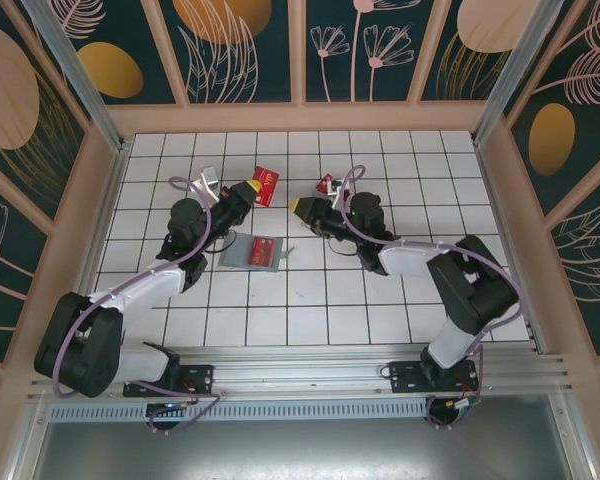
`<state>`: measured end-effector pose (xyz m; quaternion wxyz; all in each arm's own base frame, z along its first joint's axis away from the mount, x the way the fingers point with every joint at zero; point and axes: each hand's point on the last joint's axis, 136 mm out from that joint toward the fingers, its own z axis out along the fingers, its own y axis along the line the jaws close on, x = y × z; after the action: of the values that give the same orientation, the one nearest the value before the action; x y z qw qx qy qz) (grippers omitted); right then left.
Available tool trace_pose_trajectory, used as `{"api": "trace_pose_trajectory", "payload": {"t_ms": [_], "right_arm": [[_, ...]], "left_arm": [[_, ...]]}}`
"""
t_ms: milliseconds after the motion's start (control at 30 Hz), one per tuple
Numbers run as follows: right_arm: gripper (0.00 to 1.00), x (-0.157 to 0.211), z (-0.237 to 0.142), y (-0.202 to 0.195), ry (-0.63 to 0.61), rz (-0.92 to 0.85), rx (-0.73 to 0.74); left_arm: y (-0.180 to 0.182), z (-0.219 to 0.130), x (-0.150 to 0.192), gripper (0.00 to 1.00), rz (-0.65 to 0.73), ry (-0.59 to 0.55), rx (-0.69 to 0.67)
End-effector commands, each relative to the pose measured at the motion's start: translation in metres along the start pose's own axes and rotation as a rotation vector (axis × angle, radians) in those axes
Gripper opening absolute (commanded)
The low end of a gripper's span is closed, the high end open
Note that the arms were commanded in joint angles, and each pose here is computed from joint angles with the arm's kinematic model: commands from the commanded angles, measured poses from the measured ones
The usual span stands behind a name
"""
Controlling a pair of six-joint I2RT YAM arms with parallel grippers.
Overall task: Put the credit cards into the card holder
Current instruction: Pick up the credit card from the middle-right of the table.
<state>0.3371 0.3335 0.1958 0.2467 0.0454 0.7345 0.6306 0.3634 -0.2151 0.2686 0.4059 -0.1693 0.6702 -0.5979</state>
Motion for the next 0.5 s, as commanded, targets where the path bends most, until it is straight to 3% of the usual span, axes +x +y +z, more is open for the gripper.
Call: {"api": "trace_pose_trajectory", "payload": {"t_ms": [0, 333, 467], "right_arm": [[0.41, -0.003, -0.001, 0.071, 0.017, -0.039, -0.245], [0.41, -0.016, 0.002, 0.100, -0.024, -0.092, -0.309], [0.33, -0.018, 0.006, 0.101, -0.025, -0.092, -0.313]], "left_arm": [[-0.023, 0.003, -0.005, 0.00, -0.010, -0.005, 0.100], [-0.023, 0.018, 0.007, 0.00, -0.053, 0.063, 0.133], [-0.023, 0.020, 0.010, 0.00, -0.056, 0.074, 0.138]]}}
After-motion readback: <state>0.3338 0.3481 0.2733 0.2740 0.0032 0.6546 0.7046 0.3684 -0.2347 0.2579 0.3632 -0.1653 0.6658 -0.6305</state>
